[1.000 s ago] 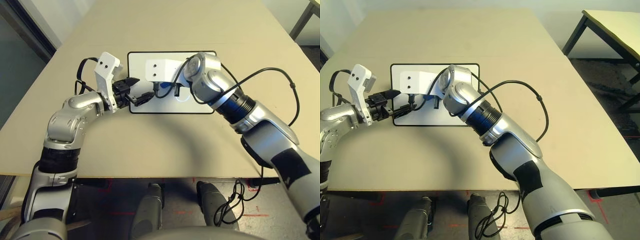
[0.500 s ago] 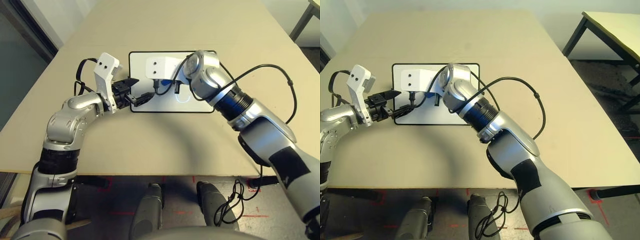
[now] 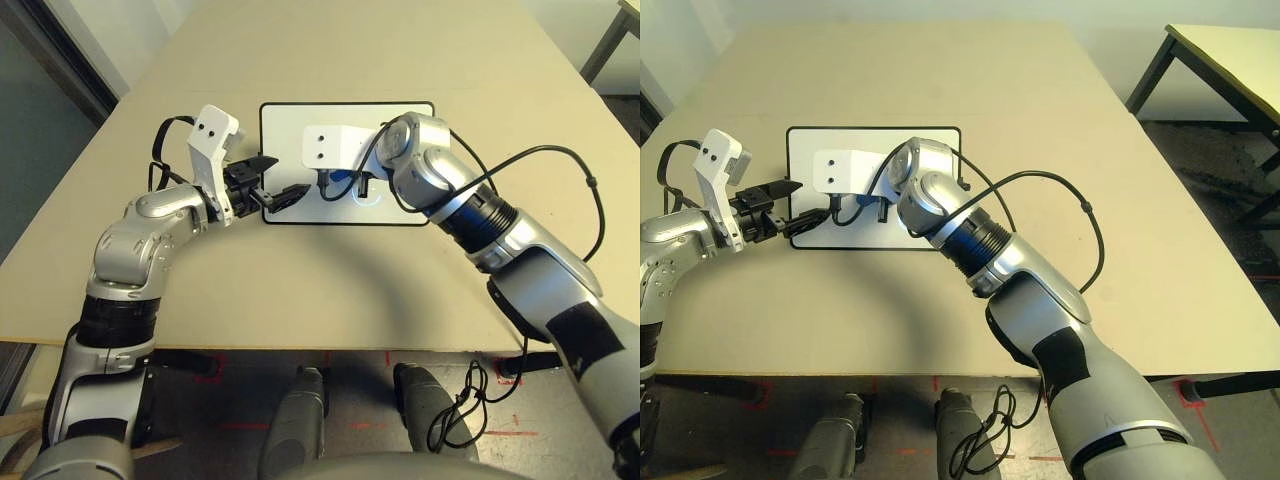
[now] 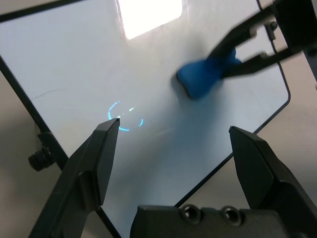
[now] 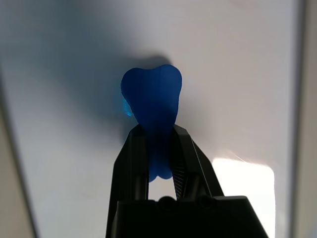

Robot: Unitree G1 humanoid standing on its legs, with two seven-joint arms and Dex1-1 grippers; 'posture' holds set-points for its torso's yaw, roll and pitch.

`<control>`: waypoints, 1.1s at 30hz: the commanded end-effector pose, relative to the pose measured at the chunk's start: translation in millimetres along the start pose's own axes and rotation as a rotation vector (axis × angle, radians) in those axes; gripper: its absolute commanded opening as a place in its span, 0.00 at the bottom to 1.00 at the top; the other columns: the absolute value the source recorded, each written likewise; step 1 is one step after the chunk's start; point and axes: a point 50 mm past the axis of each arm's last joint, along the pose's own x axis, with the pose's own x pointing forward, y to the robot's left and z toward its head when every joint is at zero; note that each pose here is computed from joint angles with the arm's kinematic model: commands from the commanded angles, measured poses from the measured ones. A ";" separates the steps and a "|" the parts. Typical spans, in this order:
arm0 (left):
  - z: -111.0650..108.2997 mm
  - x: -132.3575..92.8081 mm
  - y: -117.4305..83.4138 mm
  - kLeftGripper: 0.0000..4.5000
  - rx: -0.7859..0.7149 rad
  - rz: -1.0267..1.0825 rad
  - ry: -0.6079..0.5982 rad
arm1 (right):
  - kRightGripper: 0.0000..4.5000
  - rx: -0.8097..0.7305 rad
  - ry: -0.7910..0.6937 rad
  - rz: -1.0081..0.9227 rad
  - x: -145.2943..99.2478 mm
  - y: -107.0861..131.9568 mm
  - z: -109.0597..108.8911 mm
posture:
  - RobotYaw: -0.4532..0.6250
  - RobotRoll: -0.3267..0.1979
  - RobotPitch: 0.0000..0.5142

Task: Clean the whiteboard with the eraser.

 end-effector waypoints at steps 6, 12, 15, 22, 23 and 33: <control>-0.8 6.9 -0.7 1.00 0.000 -0.027 0.000 | 0.13 0.094 0.110 -0.031 -0.9 -7.9 -39.3 | 0.41 0.62 0.29; -1.2 7.3 -0.6 1.00 0.002 -0.035 0.002 | 0.13 0.122 0.185 -0.029 -3.7 -4.5 -68.6 | 0.40 0.62 0.30; -1.3 7.0 -0.2 1.00 0.004 -0.036 0.004 | 0.13 0.137 0.206 -0.036 -7.2 -5.5 -77.3 | 0.40 0.62 0.30; 0.3 8.6 0.1 1.00 0.008 -0.043 0.006 | 0.13 0.144 0.225 -0.017 -11.8 3.0 -83.5 | 0.39 0.62 0.30; 0.4 8.6 0.2 1.00 0.009 -0.044 0.007 | 0.13 0.144 0.225 -0.014 -12.1 4.6 -83.2 | 0.39 0.62 0.30; 22.7 9.7 22.0 1.00 0.037 0.100 -0.135 | 0.13 0.470 -0.089 -0.145 -56.6 -39.7 -42.5 | 0.40 0.62 0.29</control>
